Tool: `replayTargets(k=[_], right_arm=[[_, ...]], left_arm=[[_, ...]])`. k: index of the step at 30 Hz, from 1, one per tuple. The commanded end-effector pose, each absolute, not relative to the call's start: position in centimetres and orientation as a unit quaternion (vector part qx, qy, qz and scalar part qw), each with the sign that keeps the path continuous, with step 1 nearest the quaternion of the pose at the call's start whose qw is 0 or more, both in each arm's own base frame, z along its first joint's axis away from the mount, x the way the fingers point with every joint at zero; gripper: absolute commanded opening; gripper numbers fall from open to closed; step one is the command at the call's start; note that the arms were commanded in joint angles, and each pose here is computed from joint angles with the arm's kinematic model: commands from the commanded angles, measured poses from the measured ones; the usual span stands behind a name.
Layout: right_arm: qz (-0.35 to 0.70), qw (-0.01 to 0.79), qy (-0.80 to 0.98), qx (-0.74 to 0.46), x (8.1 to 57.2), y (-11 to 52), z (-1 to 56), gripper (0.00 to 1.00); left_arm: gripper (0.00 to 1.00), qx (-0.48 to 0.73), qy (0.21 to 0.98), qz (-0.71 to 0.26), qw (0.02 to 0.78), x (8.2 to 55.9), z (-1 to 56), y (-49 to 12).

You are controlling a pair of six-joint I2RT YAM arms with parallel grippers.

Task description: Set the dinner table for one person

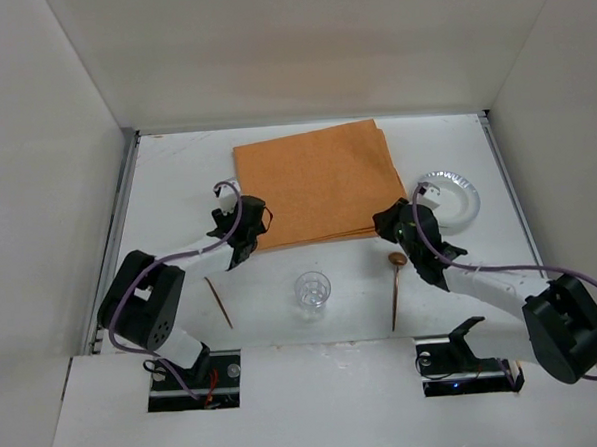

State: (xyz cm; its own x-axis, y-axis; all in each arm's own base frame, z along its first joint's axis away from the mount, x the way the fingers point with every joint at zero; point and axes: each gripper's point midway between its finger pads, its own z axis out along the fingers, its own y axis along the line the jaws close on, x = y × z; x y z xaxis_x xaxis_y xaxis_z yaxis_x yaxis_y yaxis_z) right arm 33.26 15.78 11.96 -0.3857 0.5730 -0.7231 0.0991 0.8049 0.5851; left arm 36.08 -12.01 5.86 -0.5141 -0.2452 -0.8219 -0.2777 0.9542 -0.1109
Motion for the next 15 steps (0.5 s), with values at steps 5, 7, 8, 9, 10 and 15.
replayTargets(k=[5, 7, 8, 9, 10, 15], right_arm=[[0.258, 0.539, 0.777, 0.196, 34.5, 17.2, 14.9, 0.38], [0.261, 0.538, 0.779, 0.189, 34.5, 17.6, 15.1, 0.43], [0.262, 0.538, 0.779, 0.187, 34.4, 17.8, 15.1, 0.45], [0.264, 0.539, 0.778, 0.187, 34.4, 18.0, 15.3, 0.47], [0.265, 0.539, 0.777, 0.188, 34.5, 18.0, 15.4, 0.48], [0.263, 0.541, 0.778, 0.182, 35.5, 18.6, 16.3, 0.48]], left_arm=[[0.48, -0.194, 0.888, -0.038, 0.415, 33.8, 3.5, -11.9], [0.40, -0.189, 0.893, -0.069, 0.403, 33.9, 2.9, -12.9], [0.34, -0.189, 0.894, -0.079, 0.398, 33.9, 2.5, -13.0], [0.28, -0.193, 0.894, -0.084, 0.395, 34.0, 2.2, -13.0], [0.21, -0.199, 0.894, -0.086, 0.391, 34.1, 2.0, -12.8], [0.06, -0.245, 0.879, -0.059, 0.405, 33.5, 1.8, -9.2]])
